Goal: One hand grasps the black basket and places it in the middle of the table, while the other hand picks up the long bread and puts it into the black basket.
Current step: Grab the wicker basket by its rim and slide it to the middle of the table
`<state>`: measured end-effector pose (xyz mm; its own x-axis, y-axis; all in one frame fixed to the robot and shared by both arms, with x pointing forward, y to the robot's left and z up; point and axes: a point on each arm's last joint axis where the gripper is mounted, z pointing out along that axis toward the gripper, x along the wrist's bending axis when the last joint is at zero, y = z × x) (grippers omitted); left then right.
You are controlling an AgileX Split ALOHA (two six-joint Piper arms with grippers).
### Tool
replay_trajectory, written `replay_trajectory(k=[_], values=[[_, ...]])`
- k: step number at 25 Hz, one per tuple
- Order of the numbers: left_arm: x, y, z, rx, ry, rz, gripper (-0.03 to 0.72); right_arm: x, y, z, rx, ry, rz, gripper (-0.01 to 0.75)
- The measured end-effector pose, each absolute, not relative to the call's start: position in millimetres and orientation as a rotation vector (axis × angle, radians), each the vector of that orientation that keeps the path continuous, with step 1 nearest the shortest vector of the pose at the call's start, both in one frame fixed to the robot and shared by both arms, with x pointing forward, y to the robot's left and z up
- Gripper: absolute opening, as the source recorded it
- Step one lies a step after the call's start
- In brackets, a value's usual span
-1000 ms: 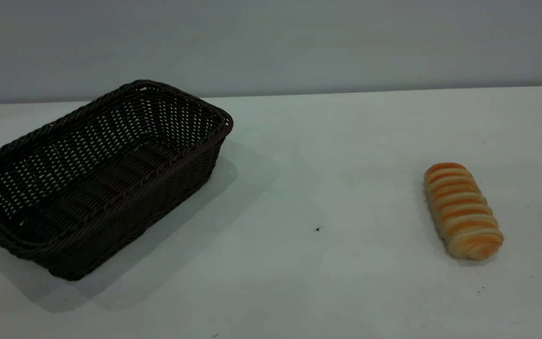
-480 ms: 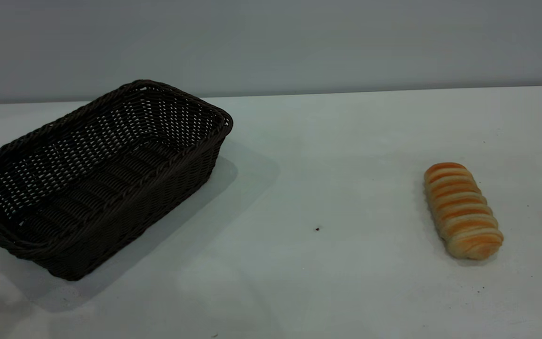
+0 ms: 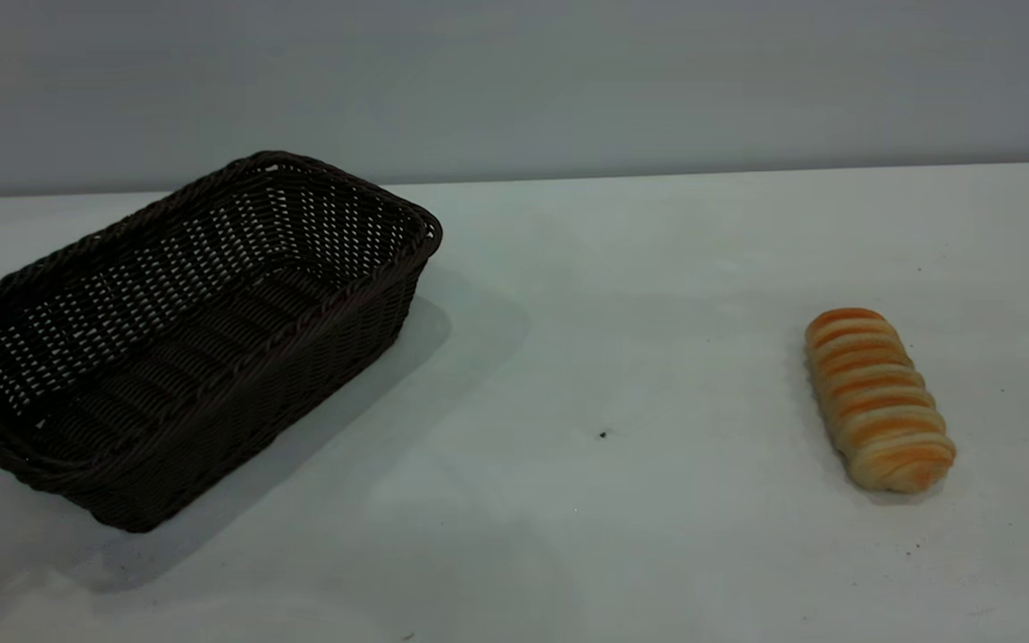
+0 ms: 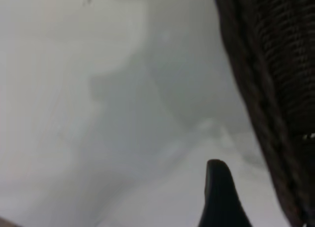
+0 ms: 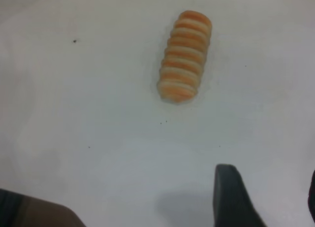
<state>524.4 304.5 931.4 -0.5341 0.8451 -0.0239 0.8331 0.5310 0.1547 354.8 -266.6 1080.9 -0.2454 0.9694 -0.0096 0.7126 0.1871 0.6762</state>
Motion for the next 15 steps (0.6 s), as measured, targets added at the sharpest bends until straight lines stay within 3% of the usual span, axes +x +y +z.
replay_trajectory(k=[15], values=[[544, 303, 887, 1.441, 2.739, 0.113, 0.522, 355, -267, 1081, 1.575, 2.031, 0.782, 0.356]])
